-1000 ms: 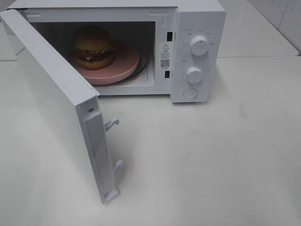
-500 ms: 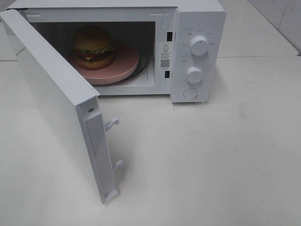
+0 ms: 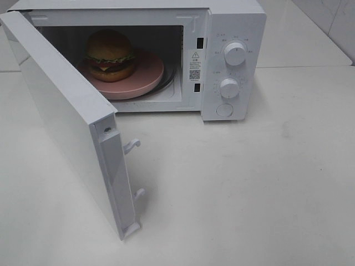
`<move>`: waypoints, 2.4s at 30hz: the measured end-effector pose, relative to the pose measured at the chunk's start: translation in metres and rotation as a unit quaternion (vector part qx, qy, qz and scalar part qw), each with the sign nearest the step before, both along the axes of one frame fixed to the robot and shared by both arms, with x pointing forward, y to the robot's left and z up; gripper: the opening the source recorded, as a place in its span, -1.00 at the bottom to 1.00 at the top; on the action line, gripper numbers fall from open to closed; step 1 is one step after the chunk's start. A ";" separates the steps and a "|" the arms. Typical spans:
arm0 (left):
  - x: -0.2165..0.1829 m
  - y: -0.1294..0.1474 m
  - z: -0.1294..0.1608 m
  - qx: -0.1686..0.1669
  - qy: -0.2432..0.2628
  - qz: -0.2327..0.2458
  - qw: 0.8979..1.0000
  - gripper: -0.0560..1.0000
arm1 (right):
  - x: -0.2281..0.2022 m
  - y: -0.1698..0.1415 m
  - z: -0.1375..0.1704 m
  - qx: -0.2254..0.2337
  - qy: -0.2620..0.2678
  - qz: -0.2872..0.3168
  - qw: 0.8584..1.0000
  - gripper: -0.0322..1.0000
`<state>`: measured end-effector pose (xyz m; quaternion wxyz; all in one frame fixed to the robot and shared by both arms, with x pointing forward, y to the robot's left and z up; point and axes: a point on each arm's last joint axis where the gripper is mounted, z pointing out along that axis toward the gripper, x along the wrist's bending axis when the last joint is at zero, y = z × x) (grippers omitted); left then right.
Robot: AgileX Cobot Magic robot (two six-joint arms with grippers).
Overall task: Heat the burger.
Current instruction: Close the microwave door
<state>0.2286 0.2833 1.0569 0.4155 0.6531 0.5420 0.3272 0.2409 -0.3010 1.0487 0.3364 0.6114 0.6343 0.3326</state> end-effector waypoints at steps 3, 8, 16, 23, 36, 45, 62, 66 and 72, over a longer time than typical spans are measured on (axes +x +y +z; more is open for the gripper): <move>0.000 0.000 0.000 0.000 0.000 0.000 1.000 0.95 | -0.008 0.000 0.000 0.001 -0.028 -0.002 1.000 0.53; 0.000 0.000 0.000 0.000 0.000 0.000 1.000 0.95 | -0.009 0.000 0.000 0.001 -0.034 -0.004 0.999 0.53; 0.000 0.000 0.000 0.000 0.000 0.000 1.000 0.95 | -0.009 0.000 0.000 0.001 -0.034 -0.004 0.999 0.53; 0.000 0.000 0.000 0.000 0.000 0.000 1.000 0.95 | -0.010 0.001 0.000 0.007 -0.034 0.000 0.999 0.53; 0.000 0.000 0.000 0.000 0.000 0.000 1.000 0.95 | -0.010 0.001 0.000 0.009 -0.034 0.001 0.999 0.53; 0.000 0.000 0.000 0.000 0.000 0.000 1.000 0.95 | -0.010 0.001 0.000 0.009 -0.034 0.001 0.999 0.53; 0.000 0.000 0.000 0.000 0.000 0.000 1.000 0.95 | -0.010 0.001 0.000 0.009 -0.034 0.001 0.999 0.53; 0.000 0.000 0.000 0.000 0.000 0.000 1.000 0.95 | -0.010 0.001 0.000 0.009 -0.034 0.001 0.999 0.53; 0.000 0.000 0.000 0.000 0.000 0.000 1.000 0.95 | -0.010 0.001 0.000 0.009 -0.034 0.001 0.999 0.53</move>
